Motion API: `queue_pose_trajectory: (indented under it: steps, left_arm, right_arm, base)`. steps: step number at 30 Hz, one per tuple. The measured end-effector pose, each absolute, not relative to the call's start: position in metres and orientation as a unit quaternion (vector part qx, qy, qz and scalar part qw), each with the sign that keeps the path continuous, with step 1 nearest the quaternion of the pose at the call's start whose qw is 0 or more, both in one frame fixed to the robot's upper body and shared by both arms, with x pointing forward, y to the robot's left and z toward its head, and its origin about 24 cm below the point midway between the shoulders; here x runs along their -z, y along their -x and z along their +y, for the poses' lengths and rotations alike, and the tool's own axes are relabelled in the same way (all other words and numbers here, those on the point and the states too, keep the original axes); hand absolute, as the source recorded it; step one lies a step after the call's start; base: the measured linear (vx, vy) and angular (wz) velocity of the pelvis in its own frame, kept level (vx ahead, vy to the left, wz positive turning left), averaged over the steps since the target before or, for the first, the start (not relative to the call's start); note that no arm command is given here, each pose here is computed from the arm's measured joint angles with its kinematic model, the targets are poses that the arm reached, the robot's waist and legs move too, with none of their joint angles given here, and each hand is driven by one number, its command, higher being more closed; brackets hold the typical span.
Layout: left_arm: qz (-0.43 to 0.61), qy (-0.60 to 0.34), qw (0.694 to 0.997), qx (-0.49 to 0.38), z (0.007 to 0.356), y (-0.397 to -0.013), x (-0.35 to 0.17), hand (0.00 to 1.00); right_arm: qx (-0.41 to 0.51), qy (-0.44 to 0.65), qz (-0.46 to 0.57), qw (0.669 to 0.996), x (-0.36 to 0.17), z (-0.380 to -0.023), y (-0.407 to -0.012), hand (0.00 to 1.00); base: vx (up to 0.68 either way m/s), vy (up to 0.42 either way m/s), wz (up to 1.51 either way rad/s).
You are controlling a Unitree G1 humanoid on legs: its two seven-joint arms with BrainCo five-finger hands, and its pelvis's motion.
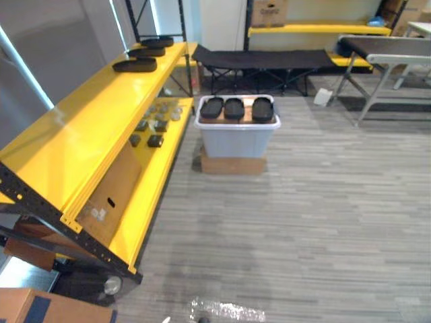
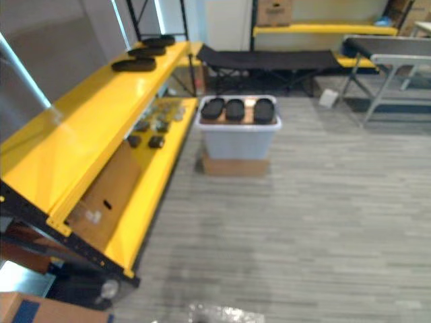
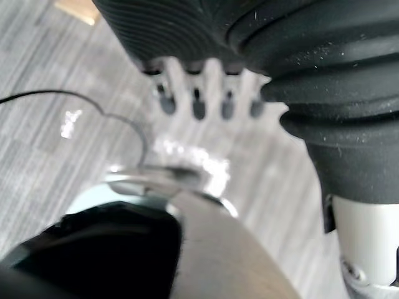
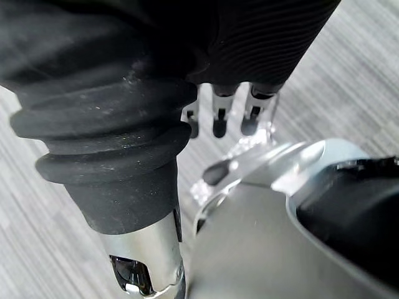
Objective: Walk over and take plastic housings, then place them on the shelf
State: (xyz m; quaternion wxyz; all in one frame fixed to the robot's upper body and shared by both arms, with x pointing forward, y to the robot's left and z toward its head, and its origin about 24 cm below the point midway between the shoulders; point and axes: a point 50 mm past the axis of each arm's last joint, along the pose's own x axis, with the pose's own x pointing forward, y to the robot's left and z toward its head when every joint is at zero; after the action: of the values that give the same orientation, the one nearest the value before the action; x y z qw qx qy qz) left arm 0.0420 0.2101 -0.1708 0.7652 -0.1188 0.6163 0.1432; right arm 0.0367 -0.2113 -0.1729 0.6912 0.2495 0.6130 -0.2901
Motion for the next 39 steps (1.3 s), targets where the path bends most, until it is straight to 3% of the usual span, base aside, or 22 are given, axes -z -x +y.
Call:
queue_pose_trajectory:
  steps: [10,39]
  left_arm:
    - [0.605,0.118,0.775,-0.141,0.211,-0.053,0.169,0.0]
    - [0.603,0.115,0.78,-0.125,0.212,-0.056,0.17,0.0]
  right_arm:
    - [0.266,-0.283,0.585,0.712,0.17,-0.202,-0.074,0.0]
    - [0.227,-0.247,0.565,0.754,0.171,-0.201,-0.071,0.0]
  base:
    - [0.1,-0.008,0.0]
    - [-0.02,0.007,0.01]
